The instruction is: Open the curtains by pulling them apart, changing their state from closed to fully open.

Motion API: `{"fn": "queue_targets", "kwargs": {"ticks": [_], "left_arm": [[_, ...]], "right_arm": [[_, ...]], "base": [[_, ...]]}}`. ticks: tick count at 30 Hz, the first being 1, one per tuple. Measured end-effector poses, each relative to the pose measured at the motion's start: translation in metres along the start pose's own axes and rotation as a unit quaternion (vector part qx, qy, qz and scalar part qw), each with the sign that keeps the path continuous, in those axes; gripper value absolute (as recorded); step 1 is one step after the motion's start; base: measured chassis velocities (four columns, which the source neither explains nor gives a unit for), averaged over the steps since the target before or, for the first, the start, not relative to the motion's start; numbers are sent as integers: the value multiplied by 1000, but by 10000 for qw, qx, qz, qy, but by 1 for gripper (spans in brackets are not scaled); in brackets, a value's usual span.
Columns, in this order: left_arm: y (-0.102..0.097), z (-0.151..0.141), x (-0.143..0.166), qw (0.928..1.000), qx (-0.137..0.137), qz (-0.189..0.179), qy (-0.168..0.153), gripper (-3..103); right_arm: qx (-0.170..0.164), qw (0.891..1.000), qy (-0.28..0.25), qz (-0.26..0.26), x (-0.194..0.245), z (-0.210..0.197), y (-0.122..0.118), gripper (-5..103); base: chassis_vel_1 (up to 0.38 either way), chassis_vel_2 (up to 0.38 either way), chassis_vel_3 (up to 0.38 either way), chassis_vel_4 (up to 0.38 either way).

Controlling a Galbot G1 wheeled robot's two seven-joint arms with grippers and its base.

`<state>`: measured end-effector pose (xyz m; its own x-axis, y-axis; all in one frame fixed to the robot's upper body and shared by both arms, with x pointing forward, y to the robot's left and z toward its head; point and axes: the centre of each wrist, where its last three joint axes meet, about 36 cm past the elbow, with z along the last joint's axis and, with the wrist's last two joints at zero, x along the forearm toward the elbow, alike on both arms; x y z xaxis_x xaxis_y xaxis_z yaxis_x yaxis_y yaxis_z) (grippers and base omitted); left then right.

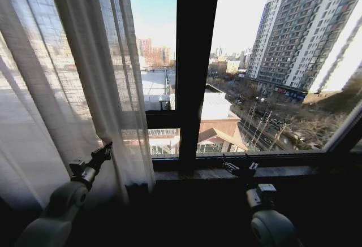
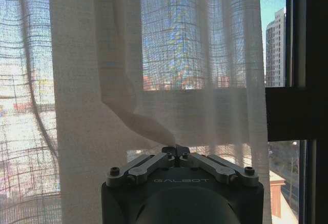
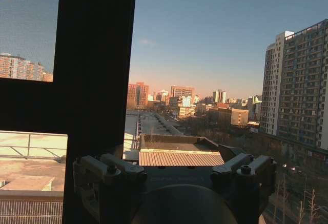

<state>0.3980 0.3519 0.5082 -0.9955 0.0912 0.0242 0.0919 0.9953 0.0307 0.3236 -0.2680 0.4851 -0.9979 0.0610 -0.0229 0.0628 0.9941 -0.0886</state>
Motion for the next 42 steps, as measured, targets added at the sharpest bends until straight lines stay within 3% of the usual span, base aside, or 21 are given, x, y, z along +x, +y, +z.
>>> {"fn": "queue_targets", "kwargs": {"ticks": [2, 6, 10, 13, 27, 42], "left_arm": [[-13, -6, 11, 10000, -16, 10, 35, 0], [-18, -12, 17, 10000, -63, 14, 11, 0], [-17, -15, 20, 9999, -95, -26, -21, 0], [-12, -15, 24, 9999, -104, -104, -8, 0], [-16, -14, 29, 10000, -12, -66, -50, 0], [-17, -13, 45, 9999, 10, -83, -92, 0]], "right_arm": [[-72, 10000, 10, -24, -2, -1, -1, 100], [-101, 9999, 33, -34, -2, 0, 0, 100], [-68, 9999, 38, -108, -1, 0, 1, 100], [146, 9996, -1, -231, 1, 0, 3, 100], [180, 9993, 13, -340, 7, -6, 12, 100], [212, 9987, 32, -458, 15, -6, 23, 100]], "base": [[0, 0, 0, 0], [0, 0, 0, 0], [0, 0, 0, 0], [0, 0, 0, 0], [23, 24, -22, -26], [241, 243, -245, -231]]}}
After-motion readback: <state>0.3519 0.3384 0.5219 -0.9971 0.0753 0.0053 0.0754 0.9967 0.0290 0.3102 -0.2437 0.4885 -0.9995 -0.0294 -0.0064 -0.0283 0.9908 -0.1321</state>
